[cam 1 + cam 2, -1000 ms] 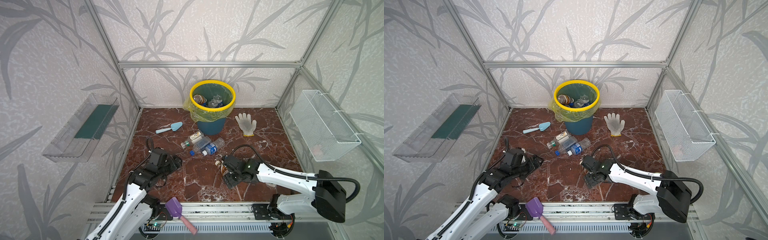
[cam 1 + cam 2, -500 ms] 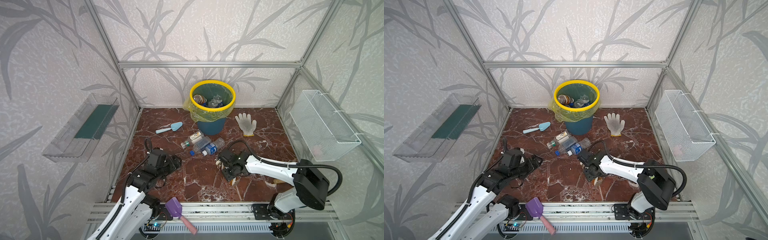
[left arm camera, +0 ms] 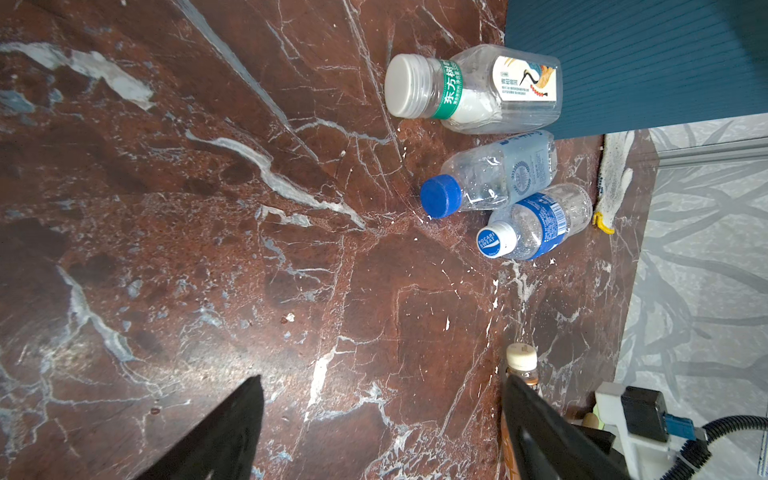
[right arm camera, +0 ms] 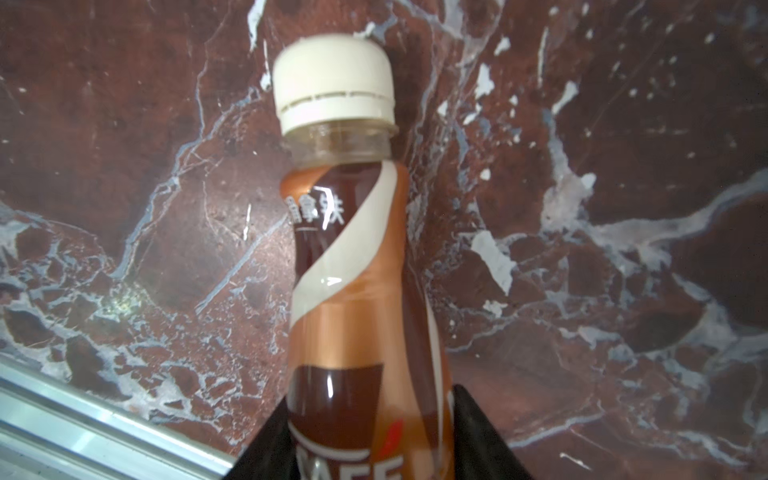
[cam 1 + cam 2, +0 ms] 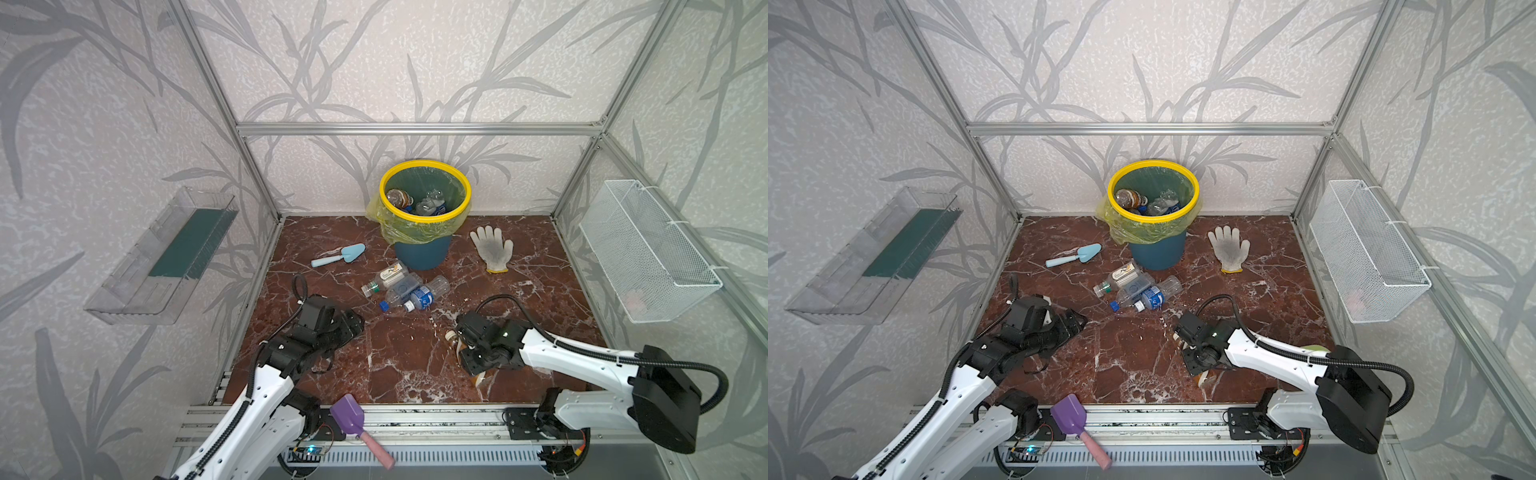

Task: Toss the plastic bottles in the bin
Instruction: 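Lift the Nescafe bottle with the right gripper and carry it over the bin, then open the right gripper to drop the Nescafe bottle into the bin, then withdraw the right gripper from the bin toward the front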

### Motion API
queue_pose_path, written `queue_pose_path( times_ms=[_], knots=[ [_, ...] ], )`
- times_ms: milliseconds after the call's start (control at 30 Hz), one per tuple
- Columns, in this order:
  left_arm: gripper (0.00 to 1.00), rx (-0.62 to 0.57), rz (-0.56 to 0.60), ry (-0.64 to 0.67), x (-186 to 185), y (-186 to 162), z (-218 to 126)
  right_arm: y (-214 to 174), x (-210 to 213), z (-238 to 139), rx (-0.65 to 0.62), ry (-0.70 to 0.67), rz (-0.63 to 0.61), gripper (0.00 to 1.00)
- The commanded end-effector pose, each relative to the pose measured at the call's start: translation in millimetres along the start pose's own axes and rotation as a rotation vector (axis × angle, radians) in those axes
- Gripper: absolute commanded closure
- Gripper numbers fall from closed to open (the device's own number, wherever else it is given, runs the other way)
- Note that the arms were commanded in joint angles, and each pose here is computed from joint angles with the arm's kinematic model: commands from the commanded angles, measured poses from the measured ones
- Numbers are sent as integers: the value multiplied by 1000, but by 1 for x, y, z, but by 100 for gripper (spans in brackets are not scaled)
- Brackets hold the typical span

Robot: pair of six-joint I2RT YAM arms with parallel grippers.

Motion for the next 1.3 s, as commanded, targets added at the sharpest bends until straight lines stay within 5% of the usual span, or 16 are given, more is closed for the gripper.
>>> queue_pose_path(
  times_ms=[0, 133, 267, 333, 400, 533, 700, 800, 967, 1067, 1267],
  knots=[
    [10, -15, 14, -15, -4, 3, -3, 6, 2, -18, -92, 40, 62, 50],
    [10, -16, 22, -17, -8, 5, -6, 44, 2, -81, -382, 71, 60, 48],
    [10, -31, 37, -34, -18, 10, -15, 143, -13, -241, -795, 101, 61, 47],
    [10, -38, 44, -45, -25, 13, -20, 189, -17, -312, -957, 63, 49, 38],
    [10, -45, 49, -59, -32, 16, -25, 232, -25, -346, -1001, 46, 82, 21],
    [10, -66, 65, -80, -40, 21, -37, 258, -39, -332, -846, 2, 171, 6],
    [10, -78, 67, -82, -39, 21, -40, 224, -41, -309, -627, -101, 212, 1],
    [10, -70, 65, -82, -36, 20, -38, 202, -25, -304, -517, -225, 114, 1],
    [10, -70, 48, -80, -27, 16, -30, 177, 3, -300, -514, -290, 23, 1],
    [10, -63, 38, -78, -22, 14, -26, 140, -10, -274, -717, -156, 75, 8],
    [10, -60, 61, -60, -20, 13, -27, 75, -39, -197, -551, -84, 231, 10]
  ],
)
Point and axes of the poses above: each gripper's point midway between its finger pads, its own z axis out along the fingers, its own x axis along the line the jaws close on, y = z × x, the point moved 9 cm from there along -z, back along the fingers, and after that the axes turned 6 degrees about -z, right-handed, at the moved point
